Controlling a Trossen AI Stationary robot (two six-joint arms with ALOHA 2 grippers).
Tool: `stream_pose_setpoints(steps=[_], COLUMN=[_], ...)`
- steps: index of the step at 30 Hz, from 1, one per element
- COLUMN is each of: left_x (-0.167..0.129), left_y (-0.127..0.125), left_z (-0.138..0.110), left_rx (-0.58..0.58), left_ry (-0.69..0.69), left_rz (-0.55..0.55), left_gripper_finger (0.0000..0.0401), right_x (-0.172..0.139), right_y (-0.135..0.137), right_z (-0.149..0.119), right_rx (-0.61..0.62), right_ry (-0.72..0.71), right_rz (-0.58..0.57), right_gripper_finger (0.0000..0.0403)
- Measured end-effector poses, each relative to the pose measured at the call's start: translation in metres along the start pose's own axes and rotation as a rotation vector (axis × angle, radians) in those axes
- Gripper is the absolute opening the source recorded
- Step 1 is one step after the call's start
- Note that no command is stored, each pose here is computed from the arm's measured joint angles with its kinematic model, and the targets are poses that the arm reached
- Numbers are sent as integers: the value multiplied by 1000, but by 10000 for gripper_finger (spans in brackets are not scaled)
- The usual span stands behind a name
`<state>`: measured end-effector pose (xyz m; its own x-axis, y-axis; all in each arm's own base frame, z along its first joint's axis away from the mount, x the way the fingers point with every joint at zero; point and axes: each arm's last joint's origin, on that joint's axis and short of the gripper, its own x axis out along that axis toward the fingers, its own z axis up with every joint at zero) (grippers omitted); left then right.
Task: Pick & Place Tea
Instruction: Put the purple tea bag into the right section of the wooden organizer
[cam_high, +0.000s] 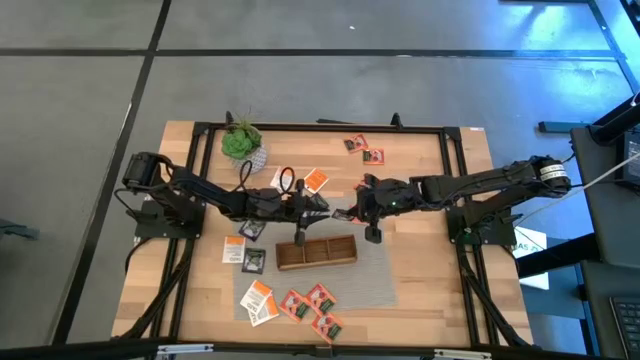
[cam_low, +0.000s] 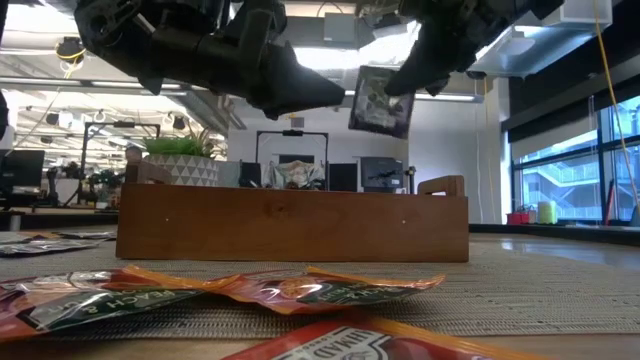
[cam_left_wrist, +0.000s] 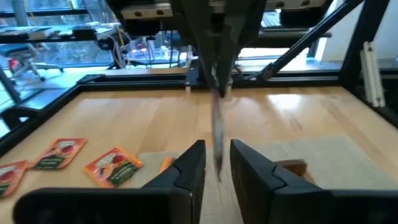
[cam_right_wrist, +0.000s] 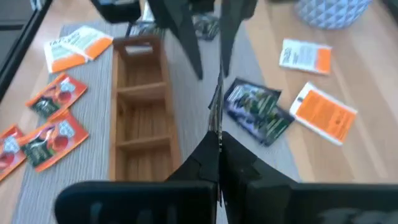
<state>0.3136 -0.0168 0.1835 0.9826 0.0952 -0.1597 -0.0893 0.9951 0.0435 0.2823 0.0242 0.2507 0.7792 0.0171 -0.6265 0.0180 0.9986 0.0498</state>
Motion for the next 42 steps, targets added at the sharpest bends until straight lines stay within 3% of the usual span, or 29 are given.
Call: stream_pose_setpoints(steps=[13,24,33,42], left_x=[0,0,0,0], left_y=[1,1,2,2], left_z=[0,-1,-2,-2], left_rx=[-22,-29,-27,-26], left_ry=[7,14,19,25], left_rz=[48,49,53,53], left_gripper_finger=[77,80,80,78], right_x=[45,46,46,68], right_y=[17,17,24,26], right_z=[-25,-21,-22,-35], right_rx=[10,-11,6,-27], right_ry=[182,137,150,198], right_rz=[88,99,179,151], right_gripper_finger=[6,7,7,7])
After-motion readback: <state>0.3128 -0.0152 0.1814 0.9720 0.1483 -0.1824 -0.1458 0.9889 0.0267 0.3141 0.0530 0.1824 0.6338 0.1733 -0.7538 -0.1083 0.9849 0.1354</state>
